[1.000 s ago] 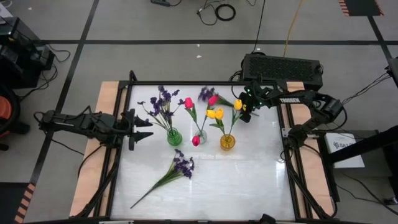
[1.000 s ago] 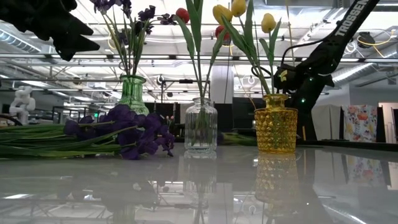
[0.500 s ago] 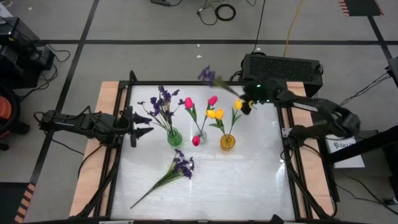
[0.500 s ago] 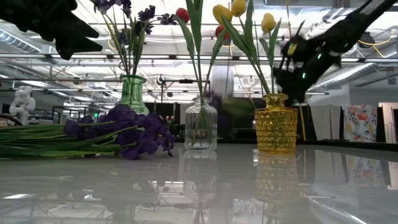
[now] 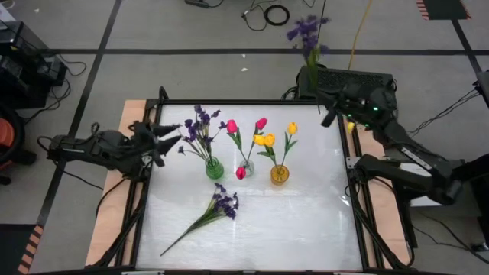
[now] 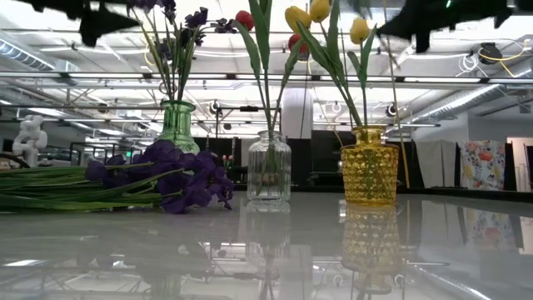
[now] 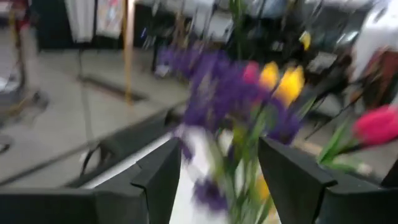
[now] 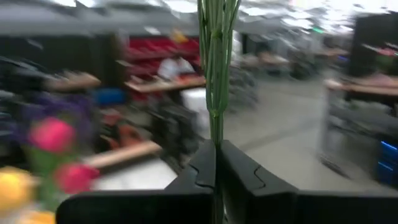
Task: Sort flowers into vase by color
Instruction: Put the top purple flowers into the green vase
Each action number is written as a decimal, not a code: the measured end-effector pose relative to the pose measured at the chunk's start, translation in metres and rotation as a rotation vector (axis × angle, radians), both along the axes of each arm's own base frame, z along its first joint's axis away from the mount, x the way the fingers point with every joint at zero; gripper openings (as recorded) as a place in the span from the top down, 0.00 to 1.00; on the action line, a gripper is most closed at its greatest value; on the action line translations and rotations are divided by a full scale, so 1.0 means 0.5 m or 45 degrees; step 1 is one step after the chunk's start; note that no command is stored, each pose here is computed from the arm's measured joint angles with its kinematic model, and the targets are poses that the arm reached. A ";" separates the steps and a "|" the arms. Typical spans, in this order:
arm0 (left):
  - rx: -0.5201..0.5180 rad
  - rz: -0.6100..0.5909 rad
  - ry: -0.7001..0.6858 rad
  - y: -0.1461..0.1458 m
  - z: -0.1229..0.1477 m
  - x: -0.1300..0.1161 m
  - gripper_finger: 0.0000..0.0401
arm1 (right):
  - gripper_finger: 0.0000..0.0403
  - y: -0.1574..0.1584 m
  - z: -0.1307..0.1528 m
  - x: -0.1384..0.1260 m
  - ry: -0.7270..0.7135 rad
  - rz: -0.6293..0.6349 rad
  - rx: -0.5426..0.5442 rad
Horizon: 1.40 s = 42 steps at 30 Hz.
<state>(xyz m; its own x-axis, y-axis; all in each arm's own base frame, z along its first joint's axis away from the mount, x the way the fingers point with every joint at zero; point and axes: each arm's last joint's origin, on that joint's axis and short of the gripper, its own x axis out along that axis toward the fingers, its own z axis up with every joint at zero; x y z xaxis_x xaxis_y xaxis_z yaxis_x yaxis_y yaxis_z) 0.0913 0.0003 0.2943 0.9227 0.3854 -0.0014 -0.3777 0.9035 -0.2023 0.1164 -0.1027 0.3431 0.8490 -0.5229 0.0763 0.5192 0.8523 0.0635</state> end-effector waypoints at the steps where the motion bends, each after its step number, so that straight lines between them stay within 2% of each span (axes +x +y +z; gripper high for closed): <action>1: 0.021 -0.018 -0.050 -0.001 0.009 0.000 0.46 | 1.00 0.008 0.014 -0.001 -0.031 0.049 -0.011; 7: 0.121 -0.112 -0.247 -0.007 0.047 0.013 0.46 | 1.00 0.049 0.085 0.016 -0.177 0.296 -0.068; 13: 0.215 -0.146 -0.352 -0.015 0.067 0.045 0.46 | 1.00 0.077 0.122 0.066 -0.343 0.476 -0.146; 21: 0.304 -0.219 -0.436 -0.021 0.094 0.054 0.46 | 1.00 0.119 0.115 0.165 -0.480 0.693 -0.212; 27: 0.434 -0.228 -0.523 -0.020 0.167 0.029 0.45 | 1.00 0.159 0.094 0.221 -0.498 0.742 -0.215; 30: 0.467 -0.331 -0.556 -0.025 0.197 0.029 0.45 | 1.00 0.183 0.082 0.243 -0.484 0.747 -0.218; 33: 0.486 -0.454 -0.477 -0.036 0.188 0.068 0.46 | 1.00 0.206 0.074 0.264 -0.459 0.721 -0.217; 37: 0.474 -0.445 -0.388 -0.047 0.168 0.125 0.45 | 1.00 0.242 0.069 0.298 -0.413 0.694 -0.216; 42: 0.464 -0.455 -0.400 -0.065 0.157 0.177 0.46 | 1.00 0.285 0.057 0.344 -0.363 0.748 -0.187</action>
